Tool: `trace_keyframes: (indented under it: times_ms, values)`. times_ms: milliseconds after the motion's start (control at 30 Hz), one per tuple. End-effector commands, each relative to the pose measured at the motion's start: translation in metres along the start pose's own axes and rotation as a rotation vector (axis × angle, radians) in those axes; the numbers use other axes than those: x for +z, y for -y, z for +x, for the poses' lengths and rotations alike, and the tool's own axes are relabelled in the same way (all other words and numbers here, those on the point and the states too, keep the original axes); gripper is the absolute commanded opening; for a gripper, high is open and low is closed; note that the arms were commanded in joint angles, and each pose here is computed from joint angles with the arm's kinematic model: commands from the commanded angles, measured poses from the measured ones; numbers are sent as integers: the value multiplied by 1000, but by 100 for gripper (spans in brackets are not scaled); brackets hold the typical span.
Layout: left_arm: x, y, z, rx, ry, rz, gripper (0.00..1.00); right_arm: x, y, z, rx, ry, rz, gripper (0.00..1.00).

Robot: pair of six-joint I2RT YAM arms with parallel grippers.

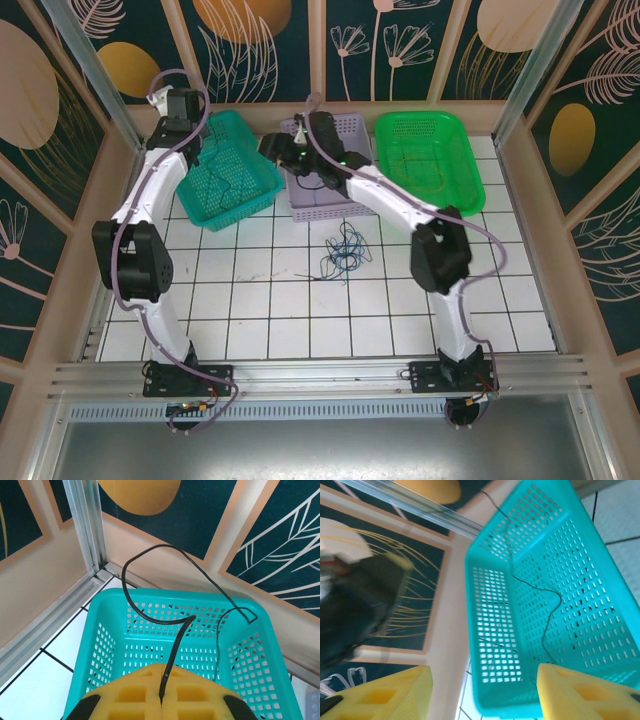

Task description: Untangle the cables

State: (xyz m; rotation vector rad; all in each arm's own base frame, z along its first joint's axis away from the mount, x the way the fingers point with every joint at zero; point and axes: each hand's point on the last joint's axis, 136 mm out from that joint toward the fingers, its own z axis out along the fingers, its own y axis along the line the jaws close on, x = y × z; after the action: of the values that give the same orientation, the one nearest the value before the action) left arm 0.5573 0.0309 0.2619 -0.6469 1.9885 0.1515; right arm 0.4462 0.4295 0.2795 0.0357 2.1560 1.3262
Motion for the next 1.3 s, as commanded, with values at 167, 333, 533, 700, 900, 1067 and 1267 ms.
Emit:
trace_keyframes:
  times_ms: [167, 333, 533, 700, 900, 1067, 1267]
  values:
    - [36, 21, 20, 63, -98, 35, 16, -102, -36, -18, -97, 166, -53, 58]
    - [24, 13, 27, 32, -138, 20, 75, -132, -13, 0, -85, 170, -1, 57]
    - [-27, 0, 8, -39, -83, 75, 86, -165, 18, 19, -51, 183, 72, 58]
    - [-75, 13, 6, -113, -125, 238, 76, -181, 51, 44, -15, 155, 152, 56]
    - [-152, 53, 94, -128, -270, 471, 59, -203, 117, 86, 129, 119, 273, 49]
    - [-211, 76, 221, -208, -474, 617, 46, -208, 167, 127, 224, 42, 321, 47]
    - [-266, 116, 336, -122, -655, 718, 53, -205, 201, 143, 348, -8, 346, 49]
